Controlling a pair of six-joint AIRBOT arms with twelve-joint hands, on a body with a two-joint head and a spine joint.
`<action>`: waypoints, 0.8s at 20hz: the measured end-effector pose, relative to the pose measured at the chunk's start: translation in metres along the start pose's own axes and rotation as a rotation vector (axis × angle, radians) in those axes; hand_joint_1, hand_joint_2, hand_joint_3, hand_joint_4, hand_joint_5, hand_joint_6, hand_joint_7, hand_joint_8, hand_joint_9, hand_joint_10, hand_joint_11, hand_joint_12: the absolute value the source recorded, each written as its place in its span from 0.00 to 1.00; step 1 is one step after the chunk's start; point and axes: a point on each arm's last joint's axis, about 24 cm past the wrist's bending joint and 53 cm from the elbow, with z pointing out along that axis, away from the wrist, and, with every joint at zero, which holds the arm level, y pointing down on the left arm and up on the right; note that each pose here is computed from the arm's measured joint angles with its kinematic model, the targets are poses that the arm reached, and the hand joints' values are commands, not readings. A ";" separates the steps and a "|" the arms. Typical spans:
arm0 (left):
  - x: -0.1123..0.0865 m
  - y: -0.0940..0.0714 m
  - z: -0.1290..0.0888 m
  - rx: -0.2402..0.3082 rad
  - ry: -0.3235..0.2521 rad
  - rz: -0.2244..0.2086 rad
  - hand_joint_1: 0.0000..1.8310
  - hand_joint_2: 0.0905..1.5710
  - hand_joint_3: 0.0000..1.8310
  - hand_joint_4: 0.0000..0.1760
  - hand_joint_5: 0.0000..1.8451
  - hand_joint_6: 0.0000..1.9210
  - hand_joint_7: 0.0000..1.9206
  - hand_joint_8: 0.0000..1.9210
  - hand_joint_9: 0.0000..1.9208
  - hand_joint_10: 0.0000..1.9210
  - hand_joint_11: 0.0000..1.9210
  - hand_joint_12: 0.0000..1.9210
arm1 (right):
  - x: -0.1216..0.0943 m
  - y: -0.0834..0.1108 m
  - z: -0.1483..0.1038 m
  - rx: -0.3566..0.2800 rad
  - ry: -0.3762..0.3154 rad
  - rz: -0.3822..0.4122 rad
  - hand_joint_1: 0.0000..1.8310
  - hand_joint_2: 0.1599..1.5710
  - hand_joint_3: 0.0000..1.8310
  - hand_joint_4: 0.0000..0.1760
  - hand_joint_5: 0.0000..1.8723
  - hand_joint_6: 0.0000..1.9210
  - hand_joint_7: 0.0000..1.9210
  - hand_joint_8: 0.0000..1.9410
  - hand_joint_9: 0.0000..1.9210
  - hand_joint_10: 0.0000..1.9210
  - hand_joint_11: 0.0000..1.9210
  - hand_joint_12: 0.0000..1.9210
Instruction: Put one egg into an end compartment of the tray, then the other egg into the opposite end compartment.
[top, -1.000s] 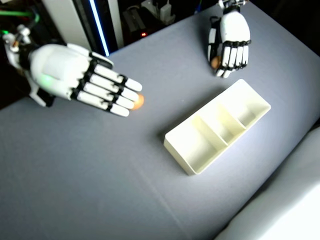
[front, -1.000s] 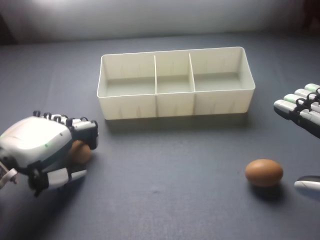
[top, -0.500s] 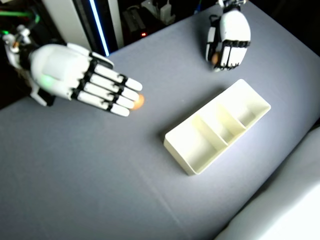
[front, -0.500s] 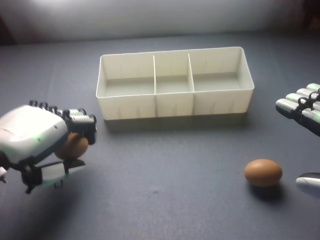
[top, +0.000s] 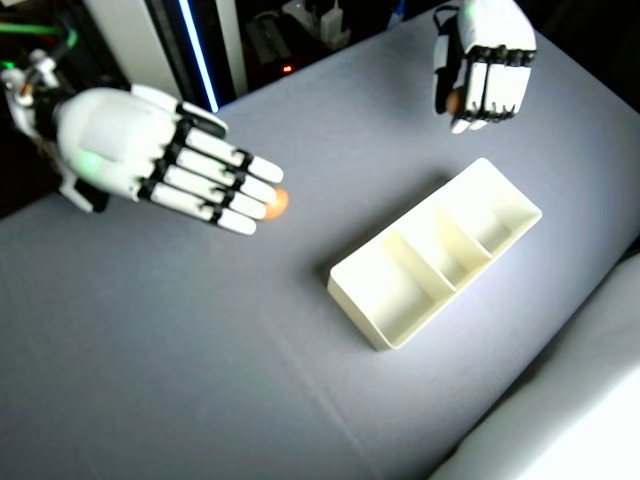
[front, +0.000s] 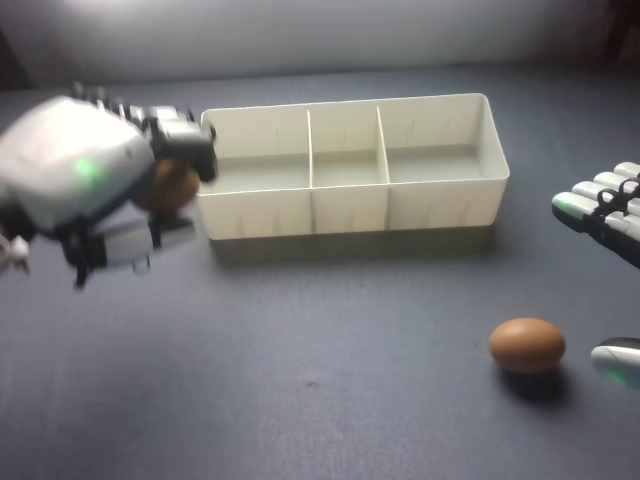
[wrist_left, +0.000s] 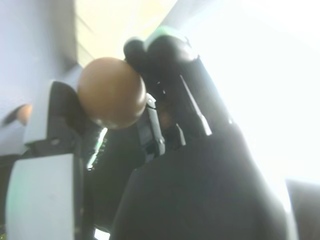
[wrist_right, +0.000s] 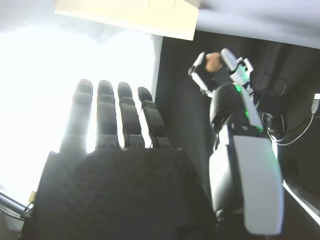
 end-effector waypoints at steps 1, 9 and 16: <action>-0.007 0.003 0.006 -0.005 -0.018 0.000 0.74 0.75 0.00 0.00 0.39 0.61 0.41 0.68 0.42 0.79 0.38 0.85 | 0.000 0.000 0.000 0.000 0.001 0.000 0.18 0.77 0.02 0.00 0.00 0.00 0.00 0.00 0.00 0.00 0.00 0.00; 0.005 0.010 0.077 -0.056 0.025 -0.036 0.73 0.76 0.02 0.00 0.36 0.59 0.39 0.76 0.41 0.88 0.42 0.97 | 0.003 -0.004 -0.002 0.012 0.000 0.012 0.19 0.76 0.01 0.00 0.00 0.00 0.00 0.00 0.00 0.00 0.00 0.00; 0.045 0.034 0.096 -0.155 0.125 -0.088 0.45 0.74 0.00 0.30 0.04 0.31 0.09 0.19 0.01 0.37 0.00 0.65 | 0.005 -0.003 -0.002 0.008 0.001 0.018 0.20 0.77 0.01 0.00 0.00 0.00 0.00 0.00 0.00 0.00 0.00 0.00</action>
